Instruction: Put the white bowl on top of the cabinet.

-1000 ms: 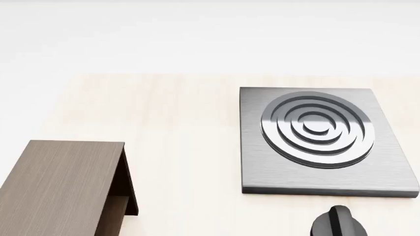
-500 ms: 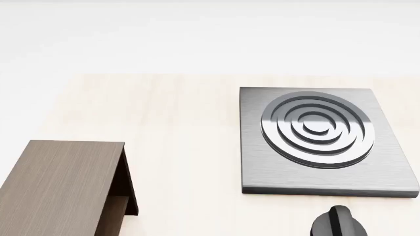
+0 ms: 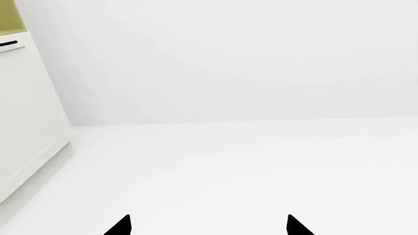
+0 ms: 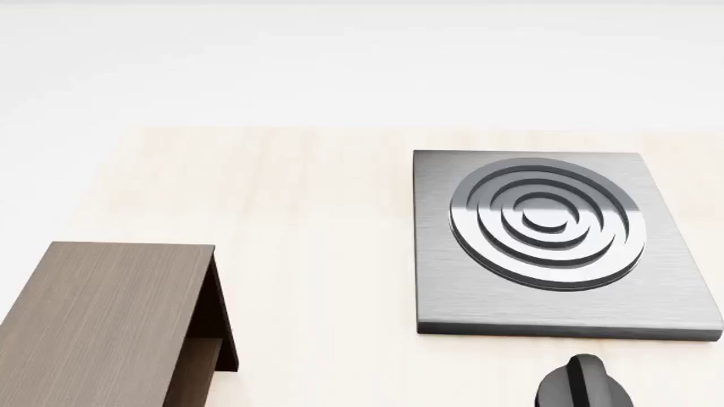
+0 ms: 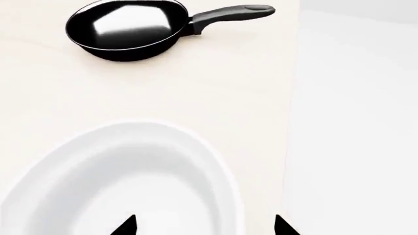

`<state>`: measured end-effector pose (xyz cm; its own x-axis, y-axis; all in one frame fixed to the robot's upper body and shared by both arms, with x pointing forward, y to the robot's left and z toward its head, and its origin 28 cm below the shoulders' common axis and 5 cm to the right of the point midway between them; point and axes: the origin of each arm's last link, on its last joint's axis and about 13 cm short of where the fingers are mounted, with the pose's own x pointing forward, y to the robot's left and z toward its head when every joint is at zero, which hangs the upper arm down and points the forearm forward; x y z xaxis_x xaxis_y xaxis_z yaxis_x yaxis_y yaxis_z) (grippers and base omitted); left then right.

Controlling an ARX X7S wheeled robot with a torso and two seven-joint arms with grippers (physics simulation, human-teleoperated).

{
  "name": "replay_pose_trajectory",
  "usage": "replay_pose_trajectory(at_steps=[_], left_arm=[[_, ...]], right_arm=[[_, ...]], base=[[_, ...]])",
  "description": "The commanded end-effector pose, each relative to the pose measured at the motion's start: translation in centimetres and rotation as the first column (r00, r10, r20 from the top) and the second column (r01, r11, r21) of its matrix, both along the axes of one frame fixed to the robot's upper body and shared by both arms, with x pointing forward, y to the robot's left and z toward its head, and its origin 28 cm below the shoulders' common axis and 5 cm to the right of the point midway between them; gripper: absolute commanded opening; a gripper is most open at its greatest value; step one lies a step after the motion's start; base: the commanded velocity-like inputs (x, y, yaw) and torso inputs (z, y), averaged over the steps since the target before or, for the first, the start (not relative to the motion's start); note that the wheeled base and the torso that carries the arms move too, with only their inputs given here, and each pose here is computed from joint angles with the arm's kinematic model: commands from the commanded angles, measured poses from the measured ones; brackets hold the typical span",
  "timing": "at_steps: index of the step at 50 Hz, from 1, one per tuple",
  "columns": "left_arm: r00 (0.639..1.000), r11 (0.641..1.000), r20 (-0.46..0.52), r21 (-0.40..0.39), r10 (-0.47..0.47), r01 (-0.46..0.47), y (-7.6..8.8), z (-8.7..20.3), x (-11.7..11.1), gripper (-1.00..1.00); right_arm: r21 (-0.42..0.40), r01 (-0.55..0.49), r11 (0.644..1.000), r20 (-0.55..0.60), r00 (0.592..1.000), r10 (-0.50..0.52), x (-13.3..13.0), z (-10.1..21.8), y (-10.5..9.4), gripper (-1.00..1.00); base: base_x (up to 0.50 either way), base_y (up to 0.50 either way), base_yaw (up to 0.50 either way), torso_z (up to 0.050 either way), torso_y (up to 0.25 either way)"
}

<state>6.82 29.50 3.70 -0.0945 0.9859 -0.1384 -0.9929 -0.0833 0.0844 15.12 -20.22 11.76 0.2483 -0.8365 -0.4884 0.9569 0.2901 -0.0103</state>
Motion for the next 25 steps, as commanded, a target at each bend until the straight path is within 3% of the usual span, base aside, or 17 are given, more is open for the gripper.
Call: replay_pose_trajectory(at_steps=[1,25], left_arm=[[1.0,1.0,-0.001,0.001,-0.001,0.001,0.0,0.0,0.0,1.0],[1.0,1.0,-0.001,-0.001,-0.002,0.002,0.0,0.0,0.1,1.0]], right_arm=[[0.023,0.006,1.0,-0.031,1.0,-0.006,0.5,-1.3,-0.2,1.0],[0.087,0.073,0.993,-0.085,0.994,-0.066,0.5,-3.6,-1.2,1.0]], base=[[0.0,0.0,0.0,0.0,0.0],[0.0,0.0,0.0,-0.001,0.0]])
